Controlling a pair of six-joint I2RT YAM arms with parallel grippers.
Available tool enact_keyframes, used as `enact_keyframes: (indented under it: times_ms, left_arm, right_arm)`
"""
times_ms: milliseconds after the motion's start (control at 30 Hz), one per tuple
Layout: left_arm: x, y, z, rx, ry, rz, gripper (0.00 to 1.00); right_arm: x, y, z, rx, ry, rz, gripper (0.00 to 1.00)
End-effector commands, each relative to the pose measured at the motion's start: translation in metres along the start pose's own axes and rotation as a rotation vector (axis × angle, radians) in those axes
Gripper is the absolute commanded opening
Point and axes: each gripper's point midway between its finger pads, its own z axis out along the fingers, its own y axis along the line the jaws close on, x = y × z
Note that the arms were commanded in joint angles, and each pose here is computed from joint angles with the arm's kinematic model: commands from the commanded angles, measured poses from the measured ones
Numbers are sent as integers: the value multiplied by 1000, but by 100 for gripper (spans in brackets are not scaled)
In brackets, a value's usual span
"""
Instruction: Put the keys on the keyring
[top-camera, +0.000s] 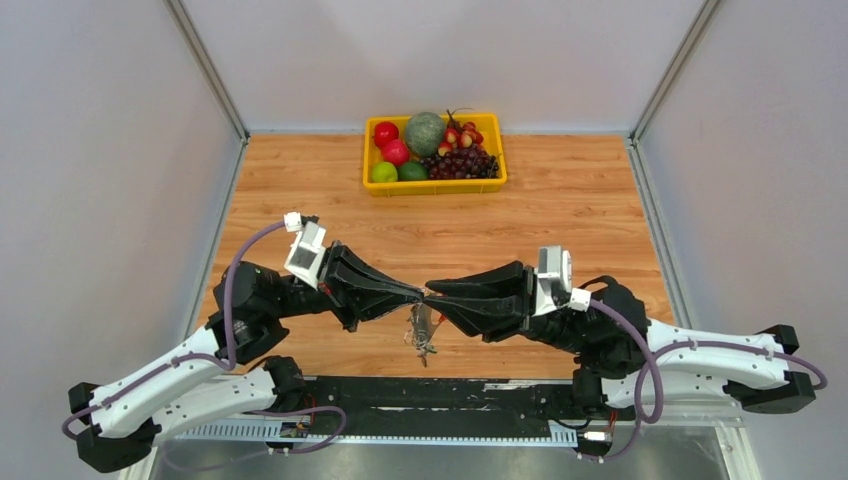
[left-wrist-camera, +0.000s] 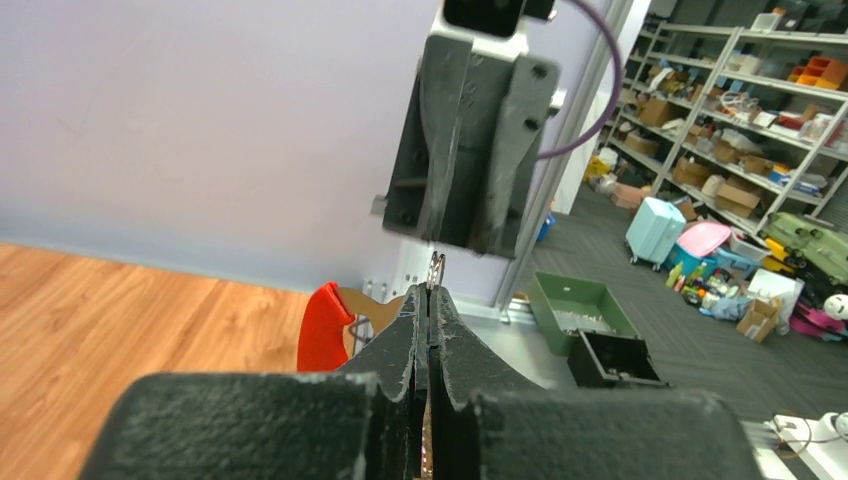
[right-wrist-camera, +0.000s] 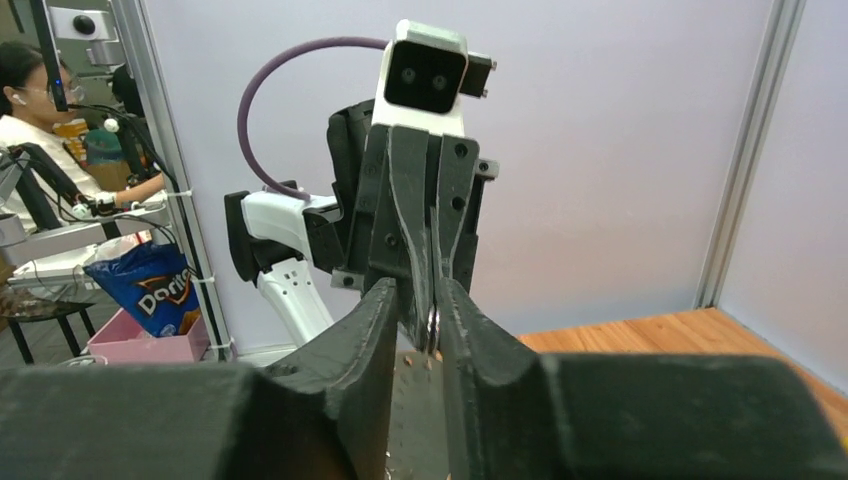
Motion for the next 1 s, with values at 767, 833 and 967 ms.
enact_keyframes:
  times_ms: [767, 833, 967]
  left_arm:
    - [60, 20, -19, -125, 458, -60, 0]
    - [65, 21, -22, -141, 477, -75, 0]
    - [71, 24, -30, -178, 490, -94, 0]
  right_arm:
    - [55, -18, -56, 139, 669, 19, 65]
    - [60, -15, -54, 135, 682, 49, 64]
    - [59, -13, -52, 144, 677, 80, 64]
